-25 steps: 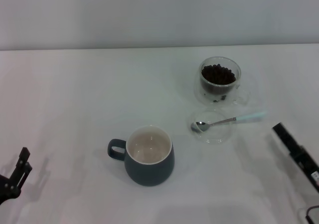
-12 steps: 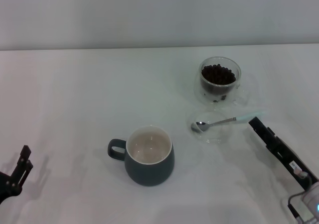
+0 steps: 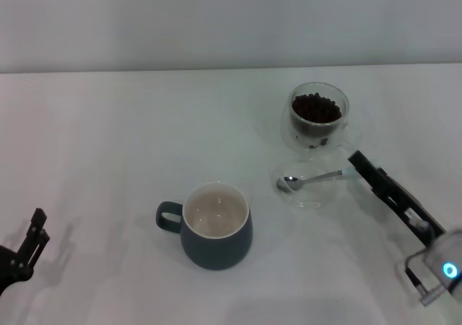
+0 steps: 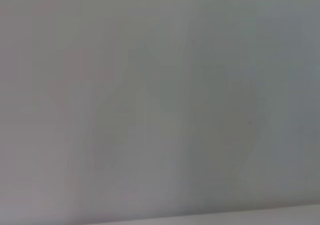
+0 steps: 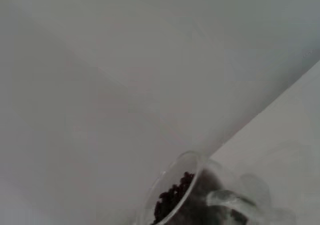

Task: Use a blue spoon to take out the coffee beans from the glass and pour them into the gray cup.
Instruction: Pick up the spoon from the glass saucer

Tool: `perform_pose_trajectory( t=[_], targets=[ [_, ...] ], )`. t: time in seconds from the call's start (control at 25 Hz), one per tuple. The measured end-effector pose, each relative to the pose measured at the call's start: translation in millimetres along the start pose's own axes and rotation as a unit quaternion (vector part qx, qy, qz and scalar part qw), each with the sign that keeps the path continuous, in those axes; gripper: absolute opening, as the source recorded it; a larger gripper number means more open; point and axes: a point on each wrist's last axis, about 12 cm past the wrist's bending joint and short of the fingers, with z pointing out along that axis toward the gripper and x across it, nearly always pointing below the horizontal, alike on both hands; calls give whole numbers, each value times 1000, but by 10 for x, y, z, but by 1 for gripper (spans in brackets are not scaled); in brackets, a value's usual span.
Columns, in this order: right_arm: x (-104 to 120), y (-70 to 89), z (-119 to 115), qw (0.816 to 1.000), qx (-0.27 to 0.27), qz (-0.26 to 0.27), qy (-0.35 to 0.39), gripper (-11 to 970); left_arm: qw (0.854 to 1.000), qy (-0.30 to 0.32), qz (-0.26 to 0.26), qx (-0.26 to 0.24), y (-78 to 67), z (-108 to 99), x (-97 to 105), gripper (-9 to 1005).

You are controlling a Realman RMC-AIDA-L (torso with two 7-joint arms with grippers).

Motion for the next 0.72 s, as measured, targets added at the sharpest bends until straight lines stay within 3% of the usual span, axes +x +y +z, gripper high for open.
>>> perform_pose_trajectory(
  t=[0.24,0.72],
  targets=[
    [-12,66,185,1000,2,-5,17,722,1000,-4,1,-2,14,38,-15,761],
    [-55,48,247,1000,22,-16,6,718,1000,1,2,-5,40,99,-14,760]
  ],
)
